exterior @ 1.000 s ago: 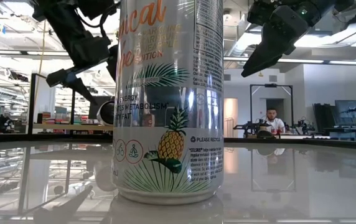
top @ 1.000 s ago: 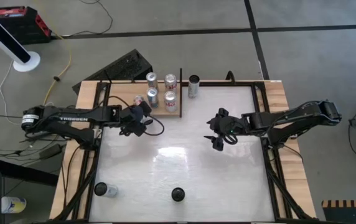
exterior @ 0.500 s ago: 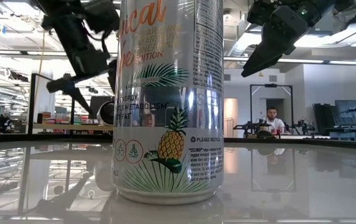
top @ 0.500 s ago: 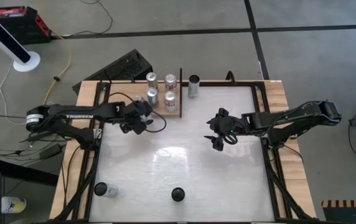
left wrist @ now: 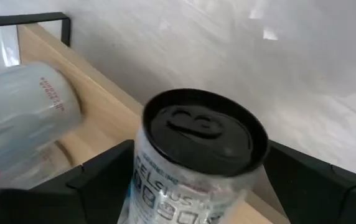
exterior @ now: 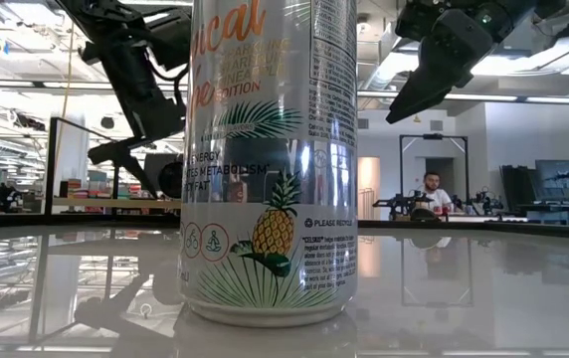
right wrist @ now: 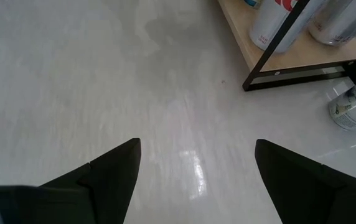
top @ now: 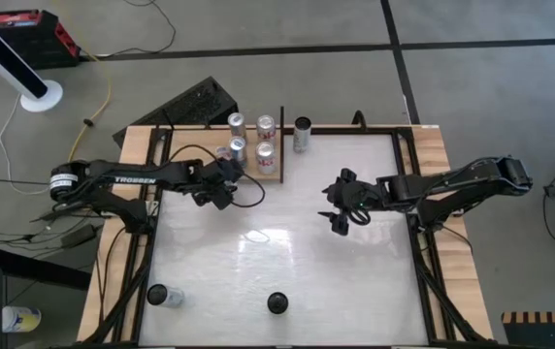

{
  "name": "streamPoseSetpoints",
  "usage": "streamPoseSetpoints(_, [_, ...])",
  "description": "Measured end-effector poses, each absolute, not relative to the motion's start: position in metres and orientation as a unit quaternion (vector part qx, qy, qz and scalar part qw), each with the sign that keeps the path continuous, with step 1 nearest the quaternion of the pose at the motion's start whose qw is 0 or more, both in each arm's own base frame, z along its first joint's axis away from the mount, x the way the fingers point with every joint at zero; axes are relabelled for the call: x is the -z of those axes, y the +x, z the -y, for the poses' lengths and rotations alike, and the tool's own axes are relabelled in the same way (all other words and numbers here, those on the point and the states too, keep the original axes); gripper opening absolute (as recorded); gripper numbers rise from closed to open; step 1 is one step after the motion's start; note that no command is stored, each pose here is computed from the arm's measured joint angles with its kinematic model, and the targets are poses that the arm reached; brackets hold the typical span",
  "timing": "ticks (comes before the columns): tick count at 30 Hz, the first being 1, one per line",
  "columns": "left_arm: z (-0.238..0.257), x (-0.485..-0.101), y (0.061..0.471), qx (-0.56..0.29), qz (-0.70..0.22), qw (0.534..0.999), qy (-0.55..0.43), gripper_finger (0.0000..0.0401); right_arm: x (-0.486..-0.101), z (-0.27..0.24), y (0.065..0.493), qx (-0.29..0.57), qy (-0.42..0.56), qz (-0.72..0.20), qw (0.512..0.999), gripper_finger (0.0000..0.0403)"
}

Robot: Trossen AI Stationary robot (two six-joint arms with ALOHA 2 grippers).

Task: Place canned beverage on shelf
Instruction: Put the right pink soda can on the shelf

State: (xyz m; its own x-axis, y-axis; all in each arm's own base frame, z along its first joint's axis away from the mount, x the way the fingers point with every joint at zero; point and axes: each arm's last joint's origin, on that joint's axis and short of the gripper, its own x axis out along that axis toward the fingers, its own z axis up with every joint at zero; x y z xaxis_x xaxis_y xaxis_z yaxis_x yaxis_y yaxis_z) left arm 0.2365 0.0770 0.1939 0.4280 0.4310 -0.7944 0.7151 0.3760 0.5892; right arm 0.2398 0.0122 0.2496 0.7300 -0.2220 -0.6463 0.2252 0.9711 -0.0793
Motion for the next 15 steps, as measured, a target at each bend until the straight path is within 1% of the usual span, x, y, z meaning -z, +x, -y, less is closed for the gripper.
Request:
streamPoseSetpoints(2, [-0.0779, -0.1943, 0.2365, 0.107, -0.521, 0.65, 0.543, 0.0326, -0.2496, -0.0121, 0.2399, 0.12, 0.002, -0.347, 0.93, 0.0338])
streamPoseSetpoints(4, [-0.0786, -0.1942, 0.236, 0.104, -0.524, 0.651, 0.539, 0.0313, -0.2496, -0.0123, 0.2398, 0.12, 0.002, -0.347, 0.93, 0.0338])
streamPoseSetpoints(10, [-0.0789, -0.1944, 0.2362, 0.098, -0.525, 0.653, 0.536, 0.0245, -0.2496, -0.0123, 0.2398, 0.121, 0.006, -0.347, 0.93, 0.0338])
streamPoseSetpoints(15, [-0.0764, -0.1984, 0.2356, 0.078, -0.52, 0.673, 0.521, 0.0242, -0.2496, -0.0123, 0.2398, 0.121, 0.006, -0.347, 0.93, 0.0338])
